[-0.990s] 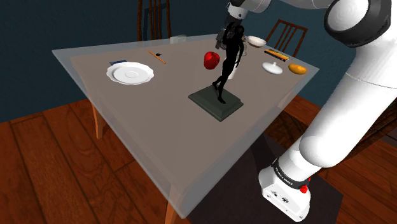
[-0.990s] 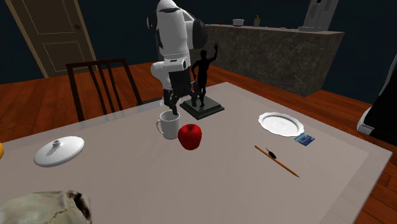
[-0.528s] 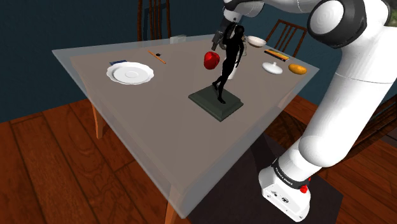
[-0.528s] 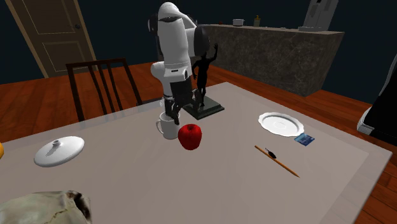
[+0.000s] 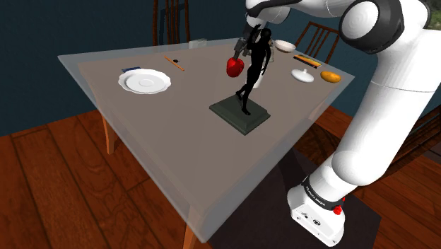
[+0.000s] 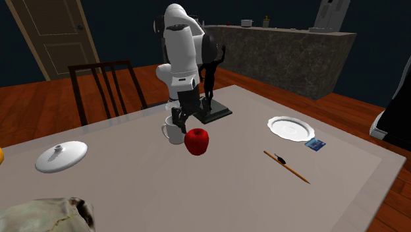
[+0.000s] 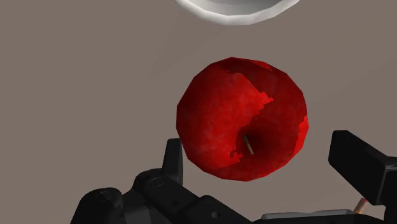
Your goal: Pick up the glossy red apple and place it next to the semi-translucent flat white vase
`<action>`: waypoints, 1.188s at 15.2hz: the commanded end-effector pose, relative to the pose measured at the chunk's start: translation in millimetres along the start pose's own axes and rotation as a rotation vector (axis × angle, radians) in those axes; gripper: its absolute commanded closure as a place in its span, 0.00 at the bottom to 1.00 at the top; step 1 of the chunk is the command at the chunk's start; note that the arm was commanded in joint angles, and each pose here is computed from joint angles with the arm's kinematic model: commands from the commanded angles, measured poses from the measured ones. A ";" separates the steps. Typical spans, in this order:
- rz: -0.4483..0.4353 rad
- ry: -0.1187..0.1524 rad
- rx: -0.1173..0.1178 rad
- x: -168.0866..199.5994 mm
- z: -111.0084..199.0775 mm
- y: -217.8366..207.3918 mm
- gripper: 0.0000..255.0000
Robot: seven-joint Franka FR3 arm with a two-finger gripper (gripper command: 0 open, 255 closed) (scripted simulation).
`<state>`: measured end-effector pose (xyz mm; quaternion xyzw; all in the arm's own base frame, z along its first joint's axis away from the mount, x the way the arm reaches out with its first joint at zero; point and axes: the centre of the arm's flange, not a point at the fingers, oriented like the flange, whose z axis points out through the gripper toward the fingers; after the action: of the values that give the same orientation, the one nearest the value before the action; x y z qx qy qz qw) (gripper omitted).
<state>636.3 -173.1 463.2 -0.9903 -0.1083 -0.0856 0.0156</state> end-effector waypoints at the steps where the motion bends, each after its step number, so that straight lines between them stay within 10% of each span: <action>1: 0.000 0.000 0.000 0.0 0.1 0.0 0.00; 2: 0.000 0.000 0.000 0.0 0.0 0.0 0.00; 3: 0.000 0.000 0.000 0.0 0.0 0.0 1.00; 18: 0.000 0.000 0.000 5.5 -31.1 -0.3 1.00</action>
<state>635.9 -174.1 489.6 -0.9903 -0.1084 -0.0857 0.0155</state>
